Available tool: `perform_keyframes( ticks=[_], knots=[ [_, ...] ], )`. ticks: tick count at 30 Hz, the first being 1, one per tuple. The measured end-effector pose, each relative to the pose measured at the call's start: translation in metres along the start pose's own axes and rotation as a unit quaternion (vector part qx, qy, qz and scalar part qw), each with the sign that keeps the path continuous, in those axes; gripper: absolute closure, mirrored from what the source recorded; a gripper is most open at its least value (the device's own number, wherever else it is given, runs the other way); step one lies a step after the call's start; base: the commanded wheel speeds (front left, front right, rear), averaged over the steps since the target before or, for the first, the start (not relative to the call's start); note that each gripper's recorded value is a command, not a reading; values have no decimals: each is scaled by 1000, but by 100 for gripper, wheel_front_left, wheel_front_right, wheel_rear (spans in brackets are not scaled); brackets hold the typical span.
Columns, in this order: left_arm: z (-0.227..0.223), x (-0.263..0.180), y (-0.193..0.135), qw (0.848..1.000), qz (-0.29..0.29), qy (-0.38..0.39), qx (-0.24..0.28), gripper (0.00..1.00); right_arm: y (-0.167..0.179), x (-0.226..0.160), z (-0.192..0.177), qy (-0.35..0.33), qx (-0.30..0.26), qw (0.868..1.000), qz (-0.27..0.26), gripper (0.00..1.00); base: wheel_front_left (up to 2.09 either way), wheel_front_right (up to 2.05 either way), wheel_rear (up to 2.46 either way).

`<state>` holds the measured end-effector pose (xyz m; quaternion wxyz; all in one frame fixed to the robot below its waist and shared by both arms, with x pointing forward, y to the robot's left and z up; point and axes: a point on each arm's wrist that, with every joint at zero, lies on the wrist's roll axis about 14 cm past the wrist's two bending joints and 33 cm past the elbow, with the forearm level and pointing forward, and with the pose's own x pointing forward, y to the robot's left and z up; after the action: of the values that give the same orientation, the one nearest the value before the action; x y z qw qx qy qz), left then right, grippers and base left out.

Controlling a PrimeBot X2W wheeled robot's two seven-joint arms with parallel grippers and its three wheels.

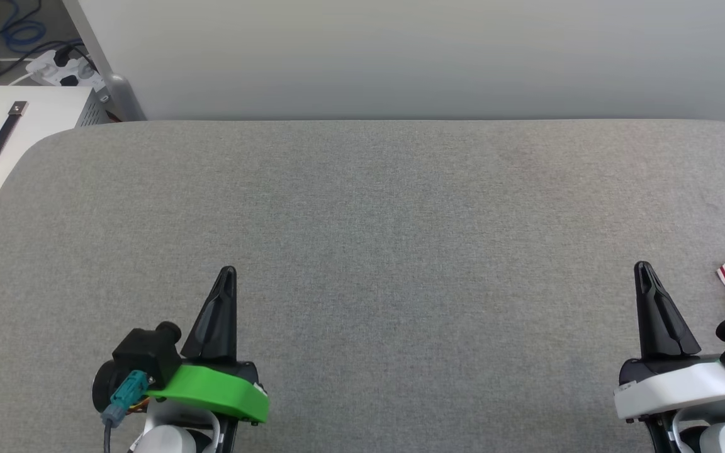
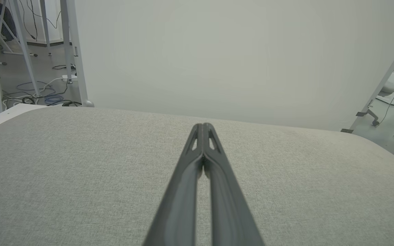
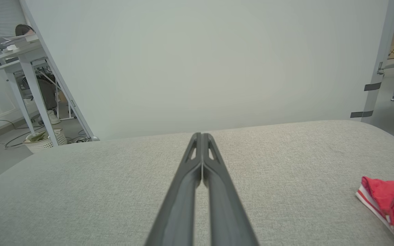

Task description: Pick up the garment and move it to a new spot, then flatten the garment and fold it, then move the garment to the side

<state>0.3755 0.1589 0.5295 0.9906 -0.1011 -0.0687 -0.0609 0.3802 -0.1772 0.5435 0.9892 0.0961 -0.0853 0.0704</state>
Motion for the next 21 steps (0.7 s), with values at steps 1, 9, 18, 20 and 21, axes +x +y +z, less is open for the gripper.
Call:
perform_keyframes(
  ticks=[1, 9, 18, 20, 21],
  knots=[
    [0, 0, 0, 1000, 0, 0, 2, 100, 0, 0, 0, 1, -1, 1000, 0, 100, 0, 0, 0],
    [0, 1, 1, 1000, 2, 5, 11, 100, 2, -1, -2, 7, -8, 1000, 1, 100, 0, 0, 0],
    [1, 1, 1, 1000, 4, 10, 21, 100, 4, -1, -3, 15, -16, 1000, 1, 100, 0, 0, 0],
    [1, 1, 1, 1000, 5, 10, 23, 100, 4, -1, -4, 17, -18, 1000, 2, 100, 0, 0, 0],
    [1, 1, 1, 1000, 5, 12, 25, 100, 4, -2, -4, 17, -19, 1000, 2, 100, 0, 0, 0]
  ],
)
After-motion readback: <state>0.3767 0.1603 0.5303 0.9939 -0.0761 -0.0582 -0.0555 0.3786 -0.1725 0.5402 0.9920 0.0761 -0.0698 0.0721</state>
